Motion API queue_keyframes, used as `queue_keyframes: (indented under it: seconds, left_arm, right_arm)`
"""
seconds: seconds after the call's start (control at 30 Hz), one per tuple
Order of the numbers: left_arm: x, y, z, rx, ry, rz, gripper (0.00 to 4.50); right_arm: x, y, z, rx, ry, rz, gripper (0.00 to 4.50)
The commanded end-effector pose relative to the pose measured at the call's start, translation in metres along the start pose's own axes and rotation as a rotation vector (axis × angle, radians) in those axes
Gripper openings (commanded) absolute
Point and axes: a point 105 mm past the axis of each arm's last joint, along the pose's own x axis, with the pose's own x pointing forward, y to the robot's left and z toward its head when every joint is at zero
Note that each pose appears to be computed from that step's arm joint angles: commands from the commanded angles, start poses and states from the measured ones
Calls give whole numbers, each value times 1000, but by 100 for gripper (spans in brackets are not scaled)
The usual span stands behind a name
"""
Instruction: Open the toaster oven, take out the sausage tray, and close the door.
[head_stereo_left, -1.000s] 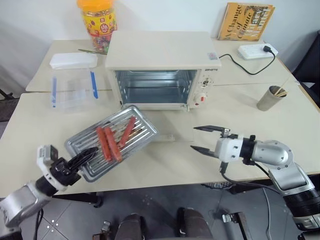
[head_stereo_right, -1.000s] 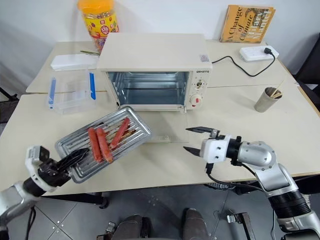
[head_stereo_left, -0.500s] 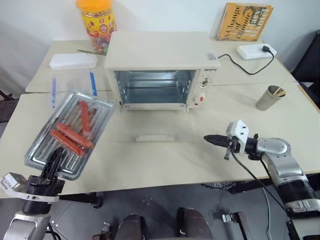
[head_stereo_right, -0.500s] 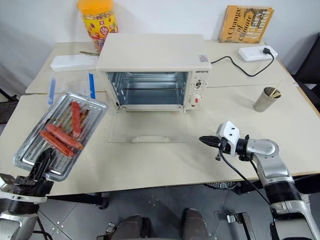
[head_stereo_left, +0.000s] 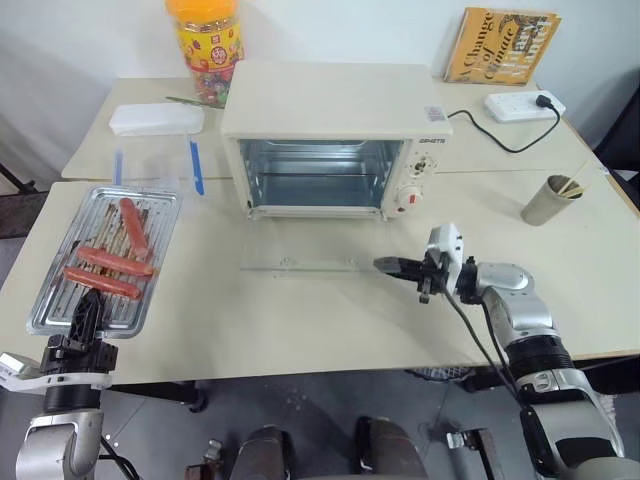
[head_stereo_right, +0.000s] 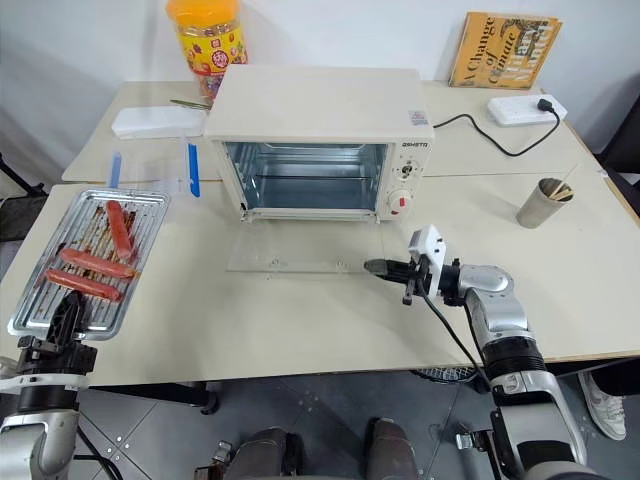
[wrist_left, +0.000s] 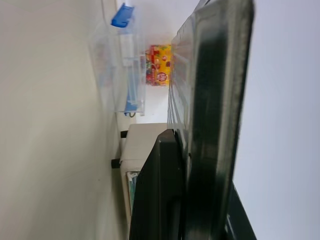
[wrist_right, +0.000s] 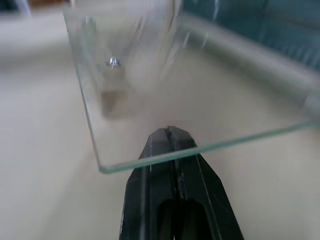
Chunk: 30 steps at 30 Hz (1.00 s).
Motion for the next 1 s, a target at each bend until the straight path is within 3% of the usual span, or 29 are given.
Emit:
queue_keyframes:
  seconds: [0.03,0.2,0.3,0.4,0.53,0.9,1.0]
  left_arm:
    - [-1,-19,-1,28,19,-82,0]
    - [0,-30,-16,34,76,-151,0]
    - [-3,-28,-22,37,114,-140,0]
    - [-4,-28,-35,27,153,-134,0]
    - [-7,-23,-61,3,265,-104,0]
    - [2,-9,-104,3,649,-71,0]
    - [14,-3,-114,2,818,-67,0]
  right_arm:
    - [-2,-4,51,-33,-174,-27,1]
    - [-5,-13,120,-14,-379,-81,1]
    - [-6,-6,124,-28,-376,-59,1]
    - [-12,-2,114,13,-275,-56,1]
    - [-33,13,103,-79,-167,-68,82]
    - [-82,49,74,-90,51,-141,447]
    - [-98,62,69,-84,106,-173,447]
